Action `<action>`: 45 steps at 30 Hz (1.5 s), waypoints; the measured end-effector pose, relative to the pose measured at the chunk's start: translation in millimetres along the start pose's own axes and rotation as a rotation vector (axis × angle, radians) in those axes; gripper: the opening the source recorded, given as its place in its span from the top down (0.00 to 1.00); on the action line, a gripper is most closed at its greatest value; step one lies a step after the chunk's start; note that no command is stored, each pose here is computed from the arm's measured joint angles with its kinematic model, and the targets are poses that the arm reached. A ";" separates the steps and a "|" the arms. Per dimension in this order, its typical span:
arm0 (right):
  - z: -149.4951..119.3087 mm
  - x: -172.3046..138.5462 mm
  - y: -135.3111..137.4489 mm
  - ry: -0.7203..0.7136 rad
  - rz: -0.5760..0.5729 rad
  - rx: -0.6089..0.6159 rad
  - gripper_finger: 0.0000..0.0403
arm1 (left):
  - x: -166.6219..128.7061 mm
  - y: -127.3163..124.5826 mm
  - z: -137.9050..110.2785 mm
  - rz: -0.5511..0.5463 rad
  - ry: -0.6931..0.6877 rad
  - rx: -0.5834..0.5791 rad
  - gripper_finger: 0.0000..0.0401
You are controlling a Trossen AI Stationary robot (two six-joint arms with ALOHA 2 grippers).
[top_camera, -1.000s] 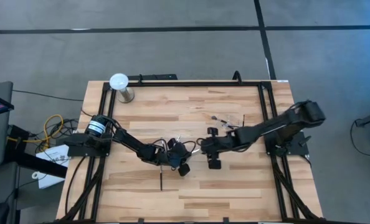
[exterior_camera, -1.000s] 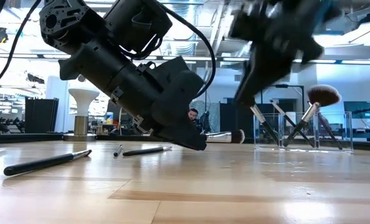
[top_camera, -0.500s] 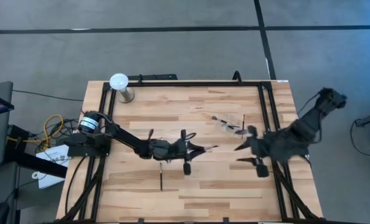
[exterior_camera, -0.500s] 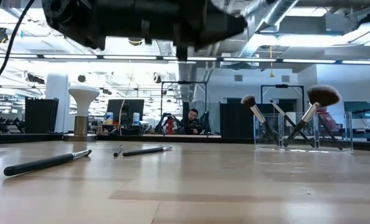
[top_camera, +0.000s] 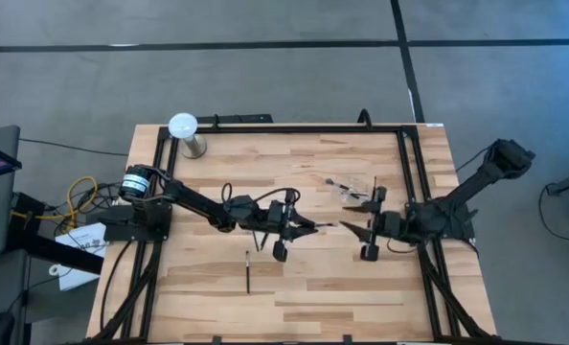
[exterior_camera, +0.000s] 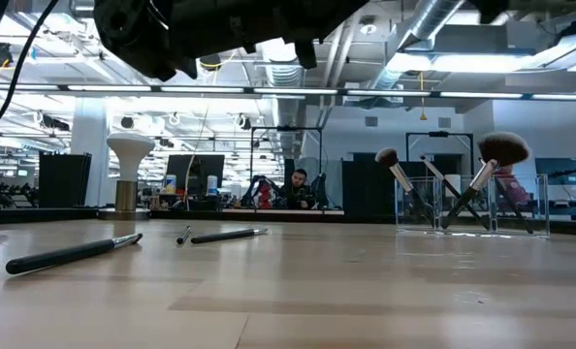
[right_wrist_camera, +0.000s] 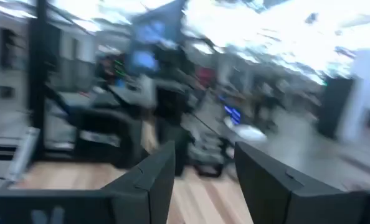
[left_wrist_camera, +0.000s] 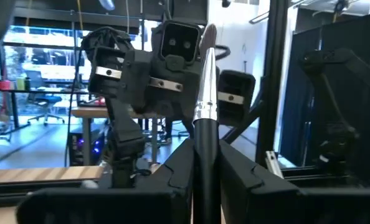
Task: Pick & Place Makeup Supplies
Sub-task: Put the black makeup brush into the transparent organizer
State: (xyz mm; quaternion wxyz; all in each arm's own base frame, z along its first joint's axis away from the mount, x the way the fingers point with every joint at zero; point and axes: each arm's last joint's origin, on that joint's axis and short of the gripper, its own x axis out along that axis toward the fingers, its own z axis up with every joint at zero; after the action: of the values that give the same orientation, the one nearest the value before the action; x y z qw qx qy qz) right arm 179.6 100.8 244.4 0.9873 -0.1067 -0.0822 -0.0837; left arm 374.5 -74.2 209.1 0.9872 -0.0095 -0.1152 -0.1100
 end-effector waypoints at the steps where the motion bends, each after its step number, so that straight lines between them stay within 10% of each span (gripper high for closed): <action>1: -1.8 2.8 0.9 -0.019 0.051 -0.004 0.63 | 0.0 -0.4 0.1 -0.003 -0.001 0.000 0.89; 24: -10.2 51.9 3.9 -0.126 0.223 0.035 0.59 | 0.0 -0.4 0.9 -0.004 -0.009 -0.005 0.88; 38: -12.2 53.0 2.8 -0.116 0.253 0.049 0.96 | 0.0 -1.7 -1.6 -0.010 0.016 -0.006 0.89; 45: -15.2 53.0 3.8 -0.085 0.263 0.064 0.92 | 0.0 -1.0 -4.7 0.010 0.049 -0.007 0.81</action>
State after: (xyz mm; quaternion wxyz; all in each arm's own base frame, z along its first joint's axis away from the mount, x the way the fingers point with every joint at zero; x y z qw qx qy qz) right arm 234.0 93.2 238.6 0.9883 -0.0884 -0.1120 0.0534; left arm 375.3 -75.4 204.5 0.9902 -0.0110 -0.0904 -0.1055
